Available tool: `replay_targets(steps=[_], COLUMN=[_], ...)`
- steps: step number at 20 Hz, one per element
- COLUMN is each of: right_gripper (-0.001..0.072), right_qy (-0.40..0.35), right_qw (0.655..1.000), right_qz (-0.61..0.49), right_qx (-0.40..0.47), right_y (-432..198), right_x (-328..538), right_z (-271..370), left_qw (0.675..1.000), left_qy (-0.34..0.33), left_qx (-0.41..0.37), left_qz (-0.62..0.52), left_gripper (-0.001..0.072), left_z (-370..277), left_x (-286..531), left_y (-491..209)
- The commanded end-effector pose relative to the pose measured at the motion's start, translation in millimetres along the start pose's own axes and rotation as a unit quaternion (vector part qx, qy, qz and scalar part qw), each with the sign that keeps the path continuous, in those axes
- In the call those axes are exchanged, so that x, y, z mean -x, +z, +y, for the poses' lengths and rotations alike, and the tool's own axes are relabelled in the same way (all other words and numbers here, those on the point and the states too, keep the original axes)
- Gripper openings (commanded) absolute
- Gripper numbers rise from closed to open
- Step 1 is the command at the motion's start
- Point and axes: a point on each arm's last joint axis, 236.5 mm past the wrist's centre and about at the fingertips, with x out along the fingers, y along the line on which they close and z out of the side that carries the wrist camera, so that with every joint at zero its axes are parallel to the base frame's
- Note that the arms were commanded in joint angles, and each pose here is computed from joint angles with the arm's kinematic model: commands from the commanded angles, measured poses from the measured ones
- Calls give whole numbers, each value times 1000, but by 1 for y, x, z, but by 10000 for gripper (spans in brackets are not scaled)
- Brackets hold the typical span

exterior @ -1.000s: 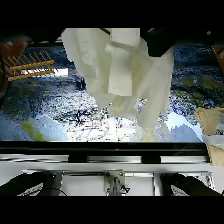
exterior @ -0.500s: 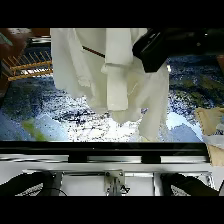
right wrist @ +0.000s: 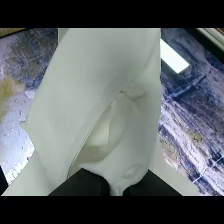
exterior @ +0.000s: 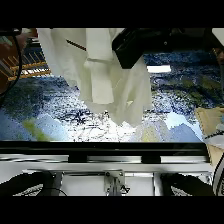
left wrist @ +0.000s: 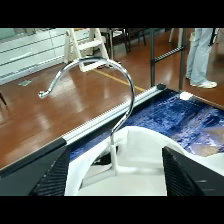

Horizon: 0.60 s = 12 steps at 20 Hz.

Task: Fold the shirts.

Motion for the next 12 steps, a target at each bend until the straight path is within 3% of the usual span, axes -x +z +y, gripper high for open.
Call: replay_targets(steps=[1,4,6,9,10,11,12], right_gripper=[76,75,76,76,76,76,76], right_qy=[1,5,13,17,17,17,17], right_qw=[1000,1000,1000,1000,1000,1000,1000], right_qz=[-6,-2,-2,2,3,3,3], right_qx=[4,3,1,0,0,0,0], right_y=[3,1,2,-1,-1,-1,-1], right_x=[-3,-3,-3,-3,-3,-3,-3], right_z=[2,4,7,9,9,9,9], left_qw=[1000,999,999,1000,1000,1000,1000], left_qy=[20,27,27,13,7,3,1], left_qx=[-23,-23,-22,-19,-18,-17,-17], left_qz=[1,-12,-15,-11,-10,-11,-14], left_gripper=[662,651,515,482,383,364,293], left_z=[10,13,12,0,-5,-9,-12], left_x=[-1,-2,-4,-15,-19,-22,-24], left_y=[-1,5,5,-2,-4,-4,-4])
